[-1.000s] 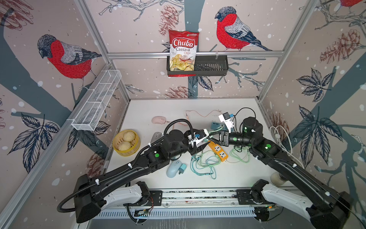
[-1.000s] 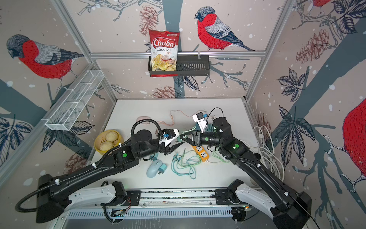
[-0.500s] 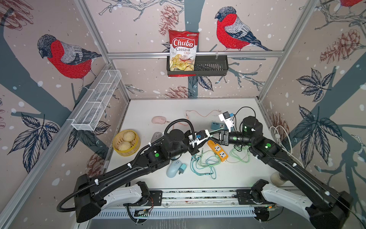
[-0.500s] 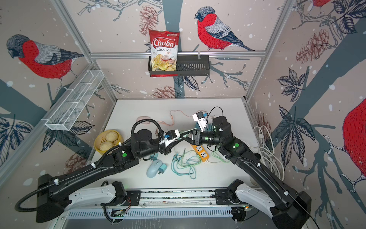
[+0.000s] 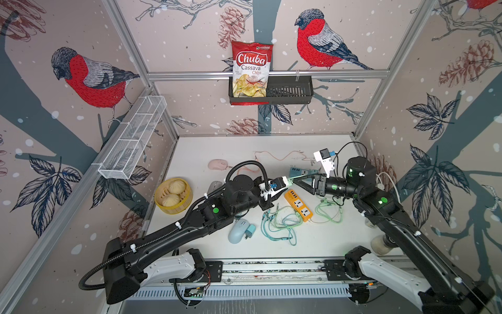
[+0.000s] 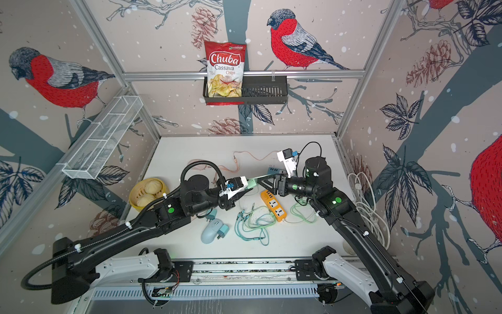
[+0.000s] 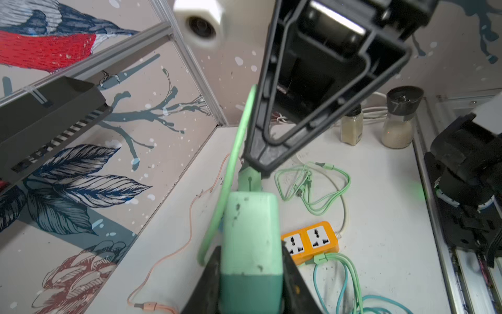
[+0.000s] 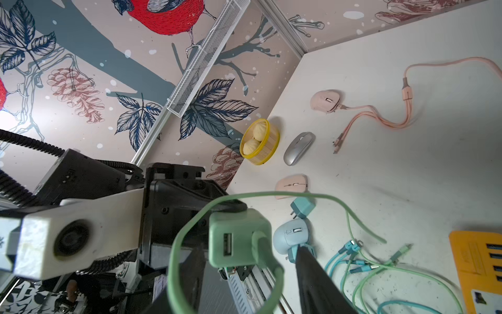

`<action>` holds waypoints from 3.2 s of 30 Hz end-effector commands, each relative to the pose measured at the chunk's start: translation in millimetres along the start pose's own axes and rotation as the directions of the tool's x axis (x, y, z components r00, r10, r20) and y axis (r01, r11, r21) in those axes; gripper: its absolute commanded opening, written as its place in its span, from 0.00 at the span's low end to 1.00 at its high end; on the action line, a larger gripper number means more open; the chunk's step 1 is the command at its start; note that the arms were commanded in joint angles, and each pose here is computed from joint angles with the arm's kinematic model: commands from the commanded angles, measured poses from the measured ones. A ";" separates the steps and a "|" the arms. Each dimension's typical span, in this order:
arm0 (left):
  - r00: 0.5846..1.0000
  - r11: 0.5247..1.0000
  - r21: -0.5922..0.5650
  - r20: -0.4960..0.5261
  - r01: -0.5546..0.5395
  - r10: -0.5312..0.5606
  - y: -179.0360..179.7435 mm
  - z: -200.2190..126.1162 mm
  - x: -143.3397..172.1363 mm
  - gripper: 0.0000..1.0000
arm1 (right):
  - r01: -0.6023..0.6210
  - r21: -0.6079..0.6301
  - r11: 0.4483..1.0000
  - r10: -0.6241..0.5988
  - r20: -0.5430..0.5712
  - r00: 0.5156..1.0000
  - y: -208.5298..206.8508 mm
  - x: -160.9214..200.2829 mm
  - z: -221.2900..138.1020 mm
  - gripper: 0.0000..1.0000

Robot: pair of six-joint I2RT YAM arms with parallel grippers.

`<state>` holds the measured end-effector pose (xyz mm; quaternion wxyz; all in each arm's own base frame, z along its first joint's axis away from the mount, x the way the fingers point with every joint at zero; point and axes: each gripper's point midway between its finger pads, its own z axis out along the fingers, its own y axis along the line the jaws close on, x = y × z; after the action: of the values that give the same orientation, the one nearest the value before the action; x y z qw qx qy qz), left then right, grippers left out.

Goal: Unplug the wireless mouse
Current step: Remove the plug from the socket, then remove the power cord from the plug, then place the plug at the center of the board.

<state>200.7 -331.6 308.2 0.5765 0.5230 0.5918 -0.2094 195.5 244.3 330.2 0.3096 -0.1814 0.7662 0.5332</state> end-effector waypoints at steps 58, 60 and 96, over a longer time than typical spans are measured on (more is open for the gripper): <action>0.931 0.976 -0.176 -0.318 0.128 -0.180 45.1 6.3 76.6 0.00 | -0.025 0.166 0.986 0.004 0.130 0.992 -54.9 -30.0 -33.0 0.00; 0.811 0.908 -0.310 -0.428 0.283 -0.399 75.1 -1.1 135.4 0.00 | -0.026 0.170 0.985 0.005 0.123 0.992 -56.7 -27.1 -31.2 0.00; 0.463 0.597 -0.662 -0.398 0.453 -0.792 126.8 -46.5 198.4 0.97 | 0.050 0.467 0.883 0.125 -0.337 0.933 -182.5 94.7 103.8 0.01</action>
<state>330.7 -166.9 165.1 0.2819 0.1447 0.9476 -0.0395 259.9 271.9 123.1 0.1839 -0.1625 0.9158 0.3180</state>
